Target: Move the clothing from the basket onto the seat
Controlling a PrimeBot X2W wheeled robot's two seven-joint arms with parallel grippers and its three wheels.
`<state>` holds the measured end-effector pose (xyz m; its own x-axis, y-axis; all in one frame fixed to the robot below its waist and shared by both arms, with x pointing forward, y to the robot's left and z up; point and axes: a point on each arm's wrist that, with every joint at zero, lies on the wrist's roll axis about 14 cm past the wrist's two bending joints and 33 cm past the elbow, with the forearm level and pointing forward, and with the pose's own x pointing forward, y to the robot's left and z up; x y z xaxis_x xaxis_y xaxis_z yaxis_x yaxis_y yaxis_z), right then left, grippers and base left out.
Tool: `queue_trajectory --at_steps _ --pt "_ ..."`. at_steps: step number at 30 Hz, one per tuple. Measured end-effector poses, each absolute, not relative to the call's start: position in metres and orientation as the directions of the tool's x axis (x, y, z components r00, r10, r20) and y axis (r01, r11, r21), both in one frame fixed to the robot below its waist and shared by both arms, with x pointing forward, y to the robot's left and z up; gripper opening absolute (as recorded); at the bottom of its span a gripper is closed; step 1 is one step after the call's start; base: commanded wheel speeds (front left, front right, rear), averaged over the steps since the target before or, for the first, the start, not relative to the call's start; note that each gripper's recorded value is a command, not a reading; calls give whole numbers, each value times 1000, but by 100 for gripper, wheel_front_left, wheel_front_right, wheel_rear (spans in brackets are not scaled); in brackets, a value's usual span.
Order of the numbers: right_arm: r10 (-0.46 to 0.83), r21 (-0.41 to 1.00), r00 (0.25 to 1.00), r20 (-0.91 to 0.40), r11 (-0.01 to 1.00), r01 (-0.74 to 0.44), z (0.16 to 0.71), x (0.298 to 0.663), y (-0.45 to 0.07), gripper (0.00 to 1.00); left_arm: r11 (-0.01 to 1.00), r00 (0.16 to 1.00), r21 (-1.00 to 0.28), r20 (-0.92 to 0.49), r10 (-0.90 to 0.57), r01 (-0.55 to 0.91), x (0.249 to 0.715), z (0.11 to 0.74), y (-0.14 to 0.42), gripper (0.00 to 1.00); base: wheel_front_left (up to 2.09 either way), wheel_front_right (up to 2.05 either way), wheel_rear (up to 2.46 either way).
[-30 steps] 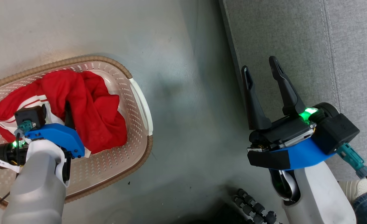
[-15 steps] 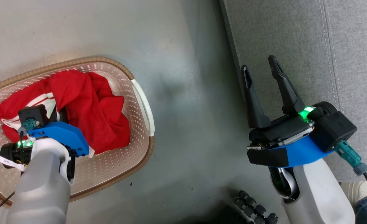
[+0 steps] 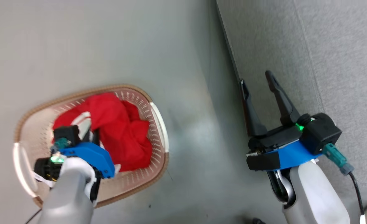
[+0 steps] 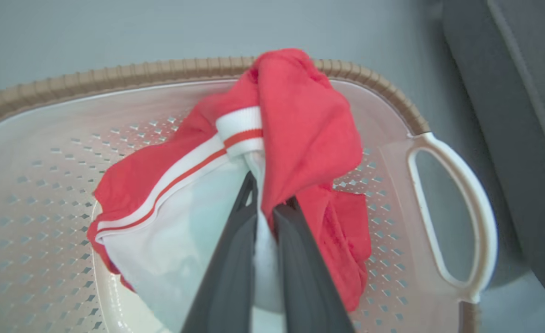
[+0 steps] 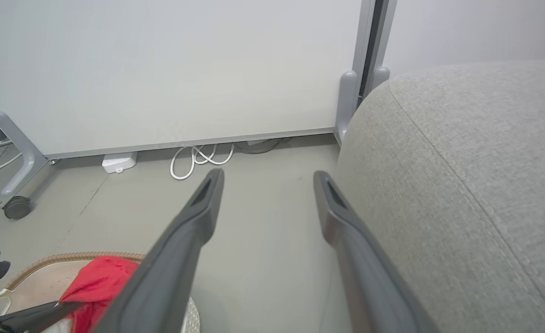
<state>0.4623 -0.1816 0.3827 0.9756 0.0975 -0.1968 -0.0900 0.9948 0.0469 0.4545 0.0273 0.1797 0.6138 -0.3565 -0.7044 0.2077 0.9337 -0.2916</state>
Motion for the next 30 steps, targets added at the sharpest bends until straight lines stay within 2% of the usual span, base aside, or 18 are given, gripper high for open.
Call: queue_trajectory --at_steps 9,15,30 --pt "118 51 987 -112 992 -113 440 438 -169 100 883 677 -254 -570 -466 394 446 280 20 0 0 0 0" --pt "157 43 987 -43 987 -155 480 416 -152 100 810 710 -317 -391 -585 492 431 370 -16 0 0 0 0" --pt "287 28 954 84 957 -290 540 382 -104 100 689 705 -218 -8 -710 691 411 557 -49 0 0 0 0"
